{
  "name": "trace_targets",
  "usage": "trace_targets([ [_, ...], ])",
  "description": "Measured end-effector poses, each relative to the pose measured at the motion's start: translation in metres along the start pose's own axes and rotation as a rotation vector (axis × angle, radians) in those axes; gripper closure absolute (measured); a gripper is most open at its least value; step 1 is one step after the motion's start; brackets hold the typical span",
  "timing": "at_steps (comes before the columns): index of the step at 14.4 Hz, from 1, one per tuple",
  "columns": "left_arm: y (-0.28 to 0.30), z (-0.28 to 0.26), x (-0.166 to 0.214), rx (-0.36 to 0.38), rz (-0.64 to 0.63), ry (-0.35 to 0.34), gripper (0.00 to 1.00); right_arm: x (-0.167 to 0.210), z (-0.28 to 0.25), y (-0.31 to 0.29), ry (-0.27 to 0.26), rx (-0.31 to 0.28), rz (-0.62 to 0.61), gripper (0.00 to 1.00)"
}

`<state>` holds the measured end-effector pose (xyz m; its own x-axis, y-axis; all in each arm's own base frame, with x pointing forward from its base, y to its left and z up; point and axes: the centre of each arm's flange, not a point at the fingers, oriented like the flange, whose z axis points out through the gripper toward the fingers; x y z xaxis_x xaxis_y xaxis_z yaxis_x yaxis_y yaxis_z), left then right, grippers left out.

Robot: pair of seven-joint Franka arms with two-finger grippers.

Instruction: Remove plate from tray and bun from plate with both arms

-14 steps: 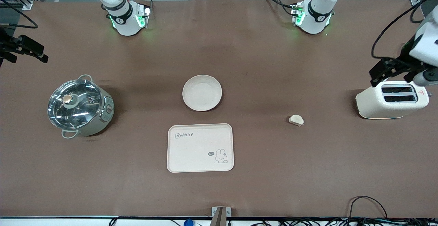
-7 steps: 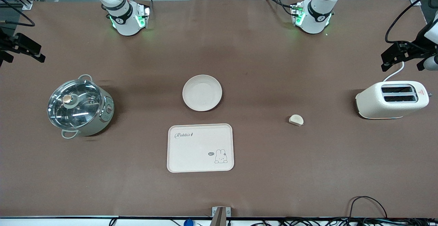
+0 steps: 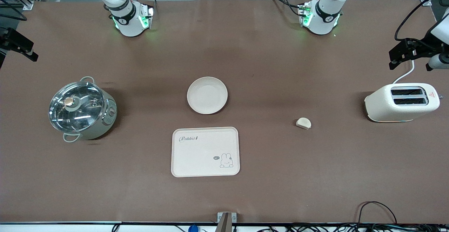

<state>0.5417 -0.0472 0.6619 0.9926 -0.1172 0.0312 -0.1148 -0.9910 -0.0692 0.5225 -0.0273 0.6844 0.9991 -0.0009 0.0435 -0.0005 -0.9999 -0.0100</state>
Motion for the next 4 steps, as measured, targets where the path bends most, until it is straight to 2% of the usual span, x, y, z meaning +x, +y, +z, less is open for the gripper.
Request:
trace_targets([
  [4,0.015,0.003,-0.006,-0.045,0.021,-0.048,0.00,0.001,0.027,0.003,-0.053,0.003,0.002,0.00],
])
